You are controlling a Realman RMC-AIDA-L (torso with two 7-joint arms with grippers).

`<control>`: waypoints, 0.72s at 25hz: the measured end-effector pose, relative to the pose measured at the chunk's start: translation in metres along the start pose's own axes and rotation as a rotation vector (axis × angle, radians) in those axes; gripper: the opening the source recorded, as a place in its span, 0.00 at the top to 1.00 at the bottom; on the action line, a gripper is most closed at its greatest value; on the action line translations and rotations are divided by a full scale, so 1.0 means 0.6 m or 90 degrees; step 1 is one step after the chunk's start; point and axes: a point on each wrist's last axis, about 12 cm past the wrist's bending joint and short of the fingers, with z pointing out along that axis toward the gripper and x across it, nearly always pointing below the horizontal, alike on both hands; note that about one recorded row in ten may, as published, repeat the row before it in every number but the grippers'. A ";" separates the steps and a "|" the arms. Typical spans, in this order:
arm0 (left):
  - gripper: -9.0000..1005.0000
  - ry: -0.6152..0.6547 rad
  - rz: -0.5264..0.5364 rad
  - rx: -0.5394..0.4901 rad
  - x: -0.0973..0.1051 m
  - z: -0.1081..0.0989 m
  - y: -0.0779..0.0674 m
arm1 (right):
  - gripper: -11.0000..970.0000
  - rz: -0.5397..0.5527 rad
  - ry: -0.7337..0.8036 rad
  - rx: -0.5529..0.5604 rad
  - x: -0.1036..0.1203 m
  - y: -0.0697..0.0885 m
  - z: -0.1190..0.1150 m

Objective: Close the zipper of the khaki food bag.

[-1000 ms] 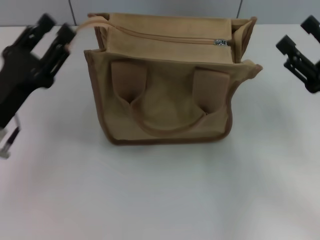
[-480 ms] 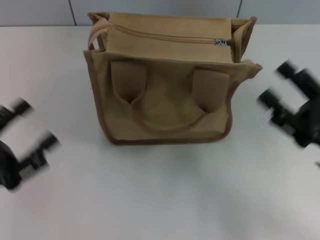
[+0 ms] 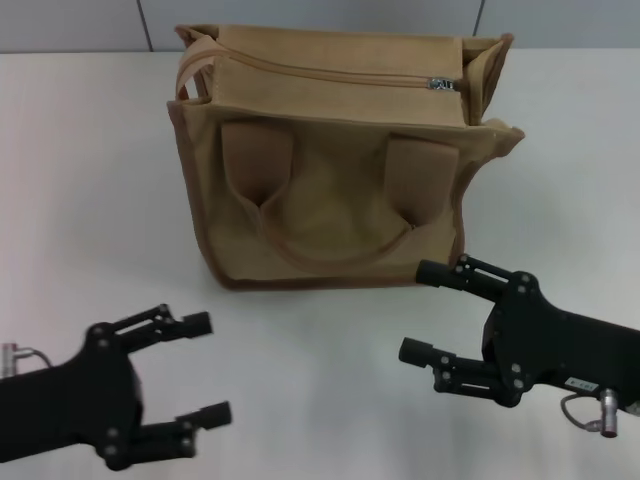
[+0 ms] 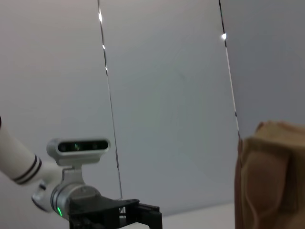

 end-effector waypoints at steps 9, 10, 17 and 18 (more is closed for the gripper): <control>0.19 0.013 -0.011 0.004 0.010 0.021 0.000 | 0.19 0.013 0.011 0.010 0.009 0.003 0.000; 0.19 0.013 -0.011 0.004 0.010 0.021 0.000 | 0.19 0.013 0.011 0.010 0.009 0.003 0.000; 0.19 0.011 -0.007 0.004 0.012 0.027 0.000 | 0.19 0.021 0.020 0.018 0.015 0.003 0.004; 0.19 0.012 -0.006 0.004 0.012 0.028 0.000 | 0.19 0.023 0.020 0.019 0.016 0.003 0.005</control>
